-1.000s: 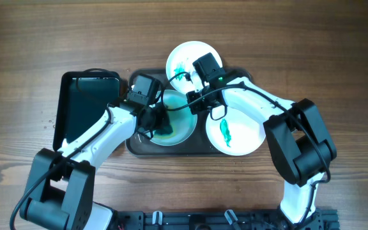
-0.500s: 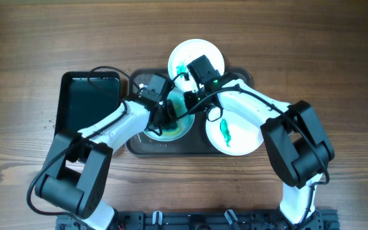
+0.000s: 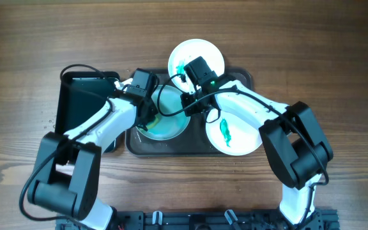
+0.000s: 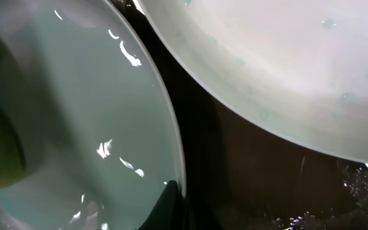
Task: Clean dirty plates on tray and stack at the side
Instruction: 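Hold the plate with the right gripper and scrub it with the left-held sponge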
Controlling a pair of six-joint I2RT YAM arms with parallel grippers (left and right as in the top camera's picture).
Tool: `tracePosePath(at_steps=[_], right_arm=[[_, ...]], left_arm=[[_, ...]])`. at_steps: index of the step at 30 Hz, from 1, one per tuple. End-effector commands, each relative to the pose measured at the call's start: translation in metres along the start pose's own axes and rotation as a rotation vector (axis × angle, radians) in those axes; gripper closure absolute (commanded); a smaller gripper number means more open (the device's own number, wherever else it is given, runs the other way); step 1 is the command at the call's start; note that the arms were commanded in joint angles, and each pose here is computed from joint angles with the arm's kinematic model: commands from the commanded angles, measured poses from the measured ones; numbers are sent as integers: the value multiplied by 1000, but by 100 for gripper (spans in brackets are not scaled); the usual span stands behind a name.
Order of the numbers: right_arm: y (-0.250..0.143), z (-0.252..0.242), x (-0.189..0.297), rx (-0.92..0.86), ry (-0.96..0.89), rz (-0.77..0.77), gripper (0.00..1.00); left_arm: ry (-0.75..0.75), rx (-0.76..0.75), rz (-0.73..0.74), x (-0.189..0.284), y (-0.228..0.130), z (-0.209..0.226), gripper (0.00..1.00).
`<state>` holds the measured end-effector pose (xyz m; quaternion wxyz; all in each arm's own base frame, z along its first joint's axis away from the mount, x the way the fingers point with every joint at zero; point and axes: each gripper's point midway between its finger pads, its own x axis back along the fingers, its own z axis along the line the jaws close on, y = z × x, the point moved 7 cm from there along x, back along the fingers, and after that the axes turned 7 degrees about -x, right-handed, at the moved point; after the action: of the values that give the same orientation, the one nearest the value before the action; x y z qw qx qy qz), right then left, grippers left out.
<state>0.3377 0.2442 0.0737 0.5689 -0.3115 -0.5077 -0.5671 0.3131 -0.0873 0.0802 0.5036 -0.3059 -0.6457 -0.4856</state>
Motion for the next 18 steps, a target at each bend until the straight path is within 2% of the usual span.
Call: tracePosePath(at_steps=[1, 4, 10, 13, 15, 18], right_arm=[[6, -8, 9, 13, -53, -31, 96], [6, -8, 9, 13, -52, -30, 96], [7, -8, 9, 12, -50, -34, 96], [7, -9, 9, 23, -51, -33, 96], [7, -8, 9, 25, -50, -33, 96], [7, -8, 9, 36, -50, -35, 96]], left_arm=[[-170, 42, 50, 11, 3, -8, 96], [-302, -65, 162, 11, -12, -21, 96], [-281, -152, 193, -10, -26, -17, 96], [-347, -245, 235, -19, -34, -23, 96], [-249, -272, 200, -26, -31, -13, 96], [152, -67, 18, -28, -12, 27, 96]])
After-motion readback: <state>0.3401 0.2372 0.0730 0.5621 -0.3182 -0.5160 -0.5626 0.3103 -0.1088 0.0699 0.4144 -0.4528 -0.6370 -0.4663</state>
